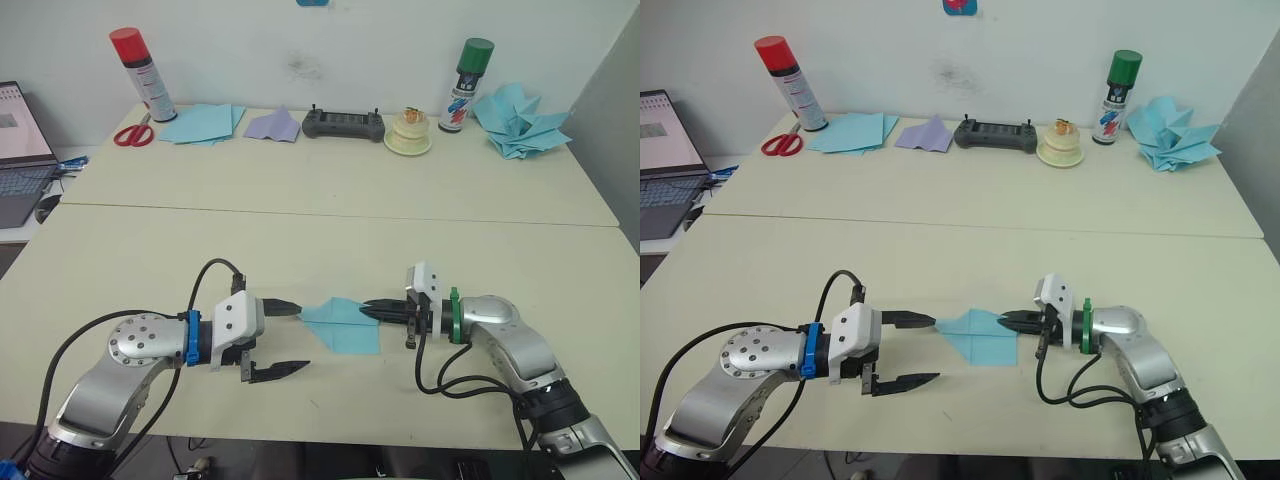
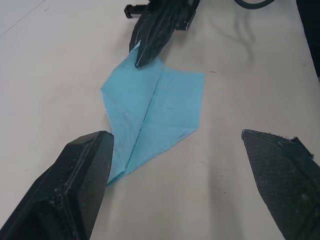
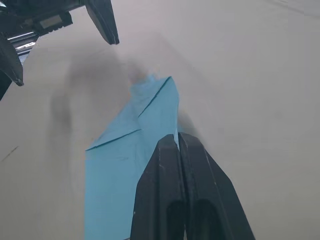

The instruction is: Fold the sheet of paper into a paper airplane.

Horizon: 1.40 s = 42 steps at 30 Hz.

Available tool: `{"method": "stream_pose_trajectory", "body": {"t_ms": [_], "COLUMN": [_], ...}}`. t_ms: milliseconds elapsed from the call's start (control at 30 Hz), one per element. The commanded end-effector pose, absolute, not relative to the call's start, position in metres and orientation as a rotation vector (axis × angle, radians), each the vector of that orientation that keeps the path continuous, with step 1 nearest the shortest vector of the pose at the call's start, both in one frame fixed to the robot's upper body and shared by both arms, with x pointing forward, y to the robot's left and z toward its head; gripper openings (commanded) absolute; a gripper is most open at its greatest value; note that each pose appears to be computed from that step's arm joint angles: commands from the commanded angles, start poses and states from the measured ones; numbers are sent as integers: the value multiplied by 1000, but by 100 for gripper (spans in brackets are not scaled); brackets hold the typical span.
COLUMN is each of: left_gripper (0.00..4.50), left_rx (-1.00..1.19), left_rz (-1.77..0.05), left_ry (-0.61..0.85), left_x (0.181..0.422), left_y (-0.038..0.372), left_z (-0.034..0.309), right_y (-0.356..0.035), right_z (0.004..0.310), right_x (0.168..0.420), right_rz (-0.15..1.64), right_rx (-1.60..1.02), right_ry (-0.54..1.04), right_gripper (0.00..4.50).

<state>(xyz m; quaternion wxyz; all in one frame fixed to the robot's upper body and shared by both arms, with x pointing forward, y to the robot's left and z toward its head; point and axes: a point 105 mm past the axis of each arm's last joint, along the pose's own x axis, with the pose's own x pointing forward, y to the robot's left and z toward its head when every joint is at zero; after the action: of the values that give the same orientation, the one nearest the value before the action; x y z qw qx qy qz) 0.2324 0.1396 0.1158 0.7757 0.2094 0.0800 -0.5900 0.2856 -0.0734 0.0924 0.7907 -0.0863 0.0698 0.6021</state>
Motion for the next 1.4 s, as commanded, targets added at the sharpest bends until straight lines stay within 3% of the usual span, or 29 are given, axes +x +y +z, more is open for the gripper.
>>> {"method": "stream_pose_trajectory", "body": {"t_ms": [33,367,433,567,733,933,1133,1300,1400], "left_gripper": [450,450,450,450,450,450,450,450,450], "left_rx": [468,447,440,442,455,429,426,421,419], "left_rz": [-1261,-1255,-1231,-1147,-1116,-1147,-1142,-1140,-1138], "left_ry": [130,115,101,54,69,73,77,72,69], "left_x": [234,235,240,256,257,251,251,254,257], "left_y": [142,143,145,159,172,156,158,157,157], "left_z": [126,131,138,160,168,159,155,153,151], "right_y": [-73,-73,-73,-68,-57,-52,-63,-79,-81], "right_z": [107,115,135,155,145,109,106,118,130], "right_x": [286,285,291,293,289,281,247,243,244], "right_rz": [1289,1278,1217,1092,1002,1088,1201,1251,1333], "right_rx": [-210,-219,-331,-792,-1048,-1131,-1041,-875,-696], "right_ry": [84,43,-116,-475,-705,-668,-638,-580,-495], "right_gripper": [5,5,5,5,5,5,203,388,388]}}
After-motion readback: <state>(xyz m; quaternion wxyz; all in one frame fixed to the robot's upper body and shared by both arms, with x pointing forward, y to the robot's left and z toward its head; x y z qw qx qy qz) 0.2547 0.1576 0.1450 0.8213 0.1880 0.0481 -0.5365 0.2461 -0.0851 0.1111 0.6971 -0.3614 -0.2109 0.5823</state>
